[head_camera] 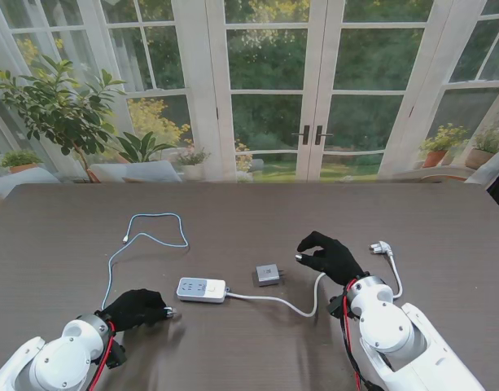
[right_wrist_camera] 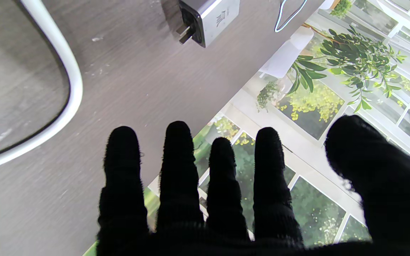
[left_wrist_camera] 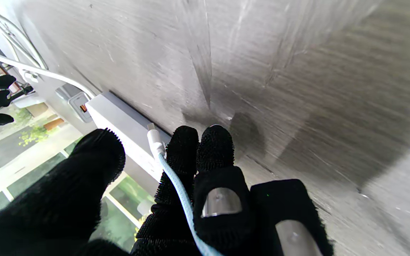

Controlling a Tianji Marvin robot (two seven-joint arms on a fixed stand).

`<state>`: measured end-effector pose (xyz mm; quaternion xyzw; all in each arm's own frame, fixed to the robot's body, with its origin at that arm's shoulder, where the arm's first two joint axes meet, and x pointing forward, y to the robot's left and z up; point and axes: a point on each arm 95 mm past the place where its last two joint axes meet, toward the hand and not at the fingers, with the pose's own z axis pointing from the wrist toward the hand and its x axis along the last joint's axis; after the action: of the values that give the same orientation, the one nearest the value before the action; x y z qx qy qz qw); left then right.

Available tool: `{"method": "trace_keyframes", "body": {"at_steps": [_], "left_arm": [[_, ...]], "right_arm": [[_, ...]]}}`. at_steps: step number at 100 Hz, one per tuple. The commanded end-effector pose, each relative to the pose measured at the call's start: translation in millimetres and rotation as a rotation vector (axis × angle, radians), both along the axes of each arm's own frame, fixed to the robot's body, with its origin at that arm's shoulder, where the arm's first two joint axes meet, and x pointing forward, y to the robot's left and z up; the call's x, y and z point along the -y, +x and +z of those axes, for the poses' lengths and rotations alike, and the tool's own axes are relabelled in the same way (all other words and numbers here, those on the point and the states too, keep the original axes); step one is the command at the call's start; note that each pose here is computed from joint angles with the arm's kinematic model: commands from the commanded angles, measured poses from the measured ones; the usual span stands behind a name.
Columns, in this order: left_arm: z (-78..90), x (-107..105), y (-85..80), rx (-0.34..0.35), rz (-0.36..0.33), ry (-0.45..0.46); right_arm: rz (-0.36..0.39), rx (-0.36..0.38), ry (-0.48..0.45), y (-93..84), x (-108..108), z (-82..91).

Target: Set up the charging station

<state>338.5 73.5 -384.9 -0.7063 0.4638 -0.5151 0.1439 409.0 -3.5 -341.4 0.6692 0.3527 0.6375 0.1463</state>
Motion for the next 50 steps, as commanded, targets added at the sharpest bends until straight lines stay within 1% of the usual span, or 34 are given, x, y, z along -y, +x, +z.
{"method": "trace_keyframes", "body": {"at_steps": [1, 25, 39, 50], "left_arm": [[-1.3, 2.6, -1.0, -0.016, -0.004, -0.020], [-2.7, 2.6, -1.2, -0.008, 0.005, -0.021], [-5.4, 4.5, -0.6, 0.001, 0.048, -0.066], [-5.3, 4.0, -0.3, -0.001, 0.034, -0.072]], "right_arm": [[0.014, -0.014, 0.005, -1.8, -4.1, -2.3], [0.012, -0.016, 0.005, -1.7, -3.9, -2.5], [0.012, -0.015, 0.004, -1.7, -3.7, -2.6], [0.011, -0.015, 0.004, -1.6, -3.7, -2.6]]}}
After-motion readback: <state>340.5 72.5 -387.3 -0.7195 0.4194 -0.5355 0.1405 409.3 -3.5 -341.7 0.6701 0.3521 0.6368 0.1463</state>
